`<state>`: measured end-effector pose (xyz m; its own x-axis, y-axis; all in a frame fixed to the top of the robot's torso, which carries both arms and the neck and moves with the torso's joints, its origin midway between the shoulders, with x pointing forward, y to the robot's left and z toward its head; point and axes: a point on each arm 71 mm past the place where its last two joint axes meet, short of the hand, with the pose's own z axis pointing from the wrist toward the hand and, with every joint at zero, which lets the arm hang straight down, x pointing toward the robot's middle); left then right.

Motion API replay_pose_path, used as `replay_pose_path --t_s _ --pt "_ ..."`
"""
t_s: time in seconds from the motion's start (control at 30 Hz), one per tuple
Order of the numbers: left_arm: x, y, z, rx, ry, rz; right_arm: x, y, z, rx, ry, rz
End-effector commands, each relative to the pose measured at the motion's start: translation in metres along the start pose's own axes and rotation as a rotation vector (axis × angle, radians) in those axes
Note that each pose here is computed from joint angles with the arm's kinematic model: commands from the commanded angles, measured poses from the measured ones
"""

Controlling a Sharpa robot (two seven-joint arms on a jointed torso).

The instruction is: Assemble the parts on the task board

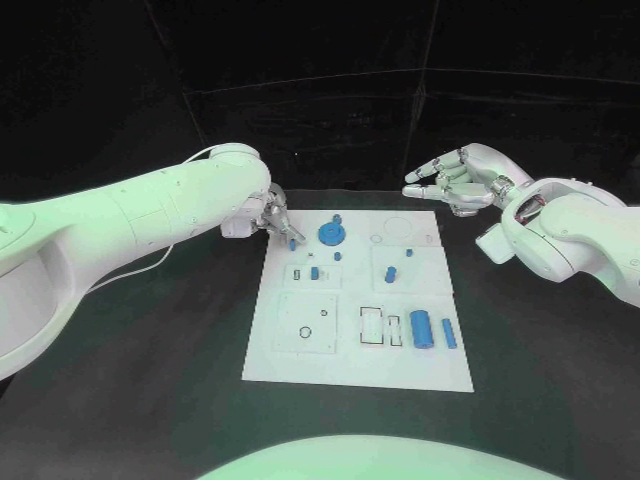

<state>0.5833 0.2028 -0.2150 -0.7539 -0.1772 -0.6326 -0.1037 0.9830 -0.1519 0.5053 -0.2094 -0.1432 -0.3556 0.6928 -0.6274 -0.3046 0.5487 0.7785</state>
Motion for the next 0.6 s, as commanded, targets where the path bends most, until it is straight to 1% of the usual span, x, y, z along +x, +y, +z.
replay_pose_path --t_s 0.03,0.3,0.47,0.6 --pt "-0.0005 -0.0017 -0.0003 0.013 0.000 0.006 -0.0001 0.0017 0.0005 -0.008 0.004 0.002" --pt "-0.0013 -0.0028 -0.0001 0.027 -0.012 -0.001 0.0000 0.0017 0.0007 -0.008 0.005 0.002" --pt "-0.0017 -0.0051 -0.0001 0.050 -0.021 -0.008 0.0004 0.0017 0.0010 -0.007 0.006 0.003" --pt "-0.0013 -0.0065 -0.0002 0.065 -0.017 -0.014 0.0006 0.0018 0.0013 -0.007 0.008 0.003"
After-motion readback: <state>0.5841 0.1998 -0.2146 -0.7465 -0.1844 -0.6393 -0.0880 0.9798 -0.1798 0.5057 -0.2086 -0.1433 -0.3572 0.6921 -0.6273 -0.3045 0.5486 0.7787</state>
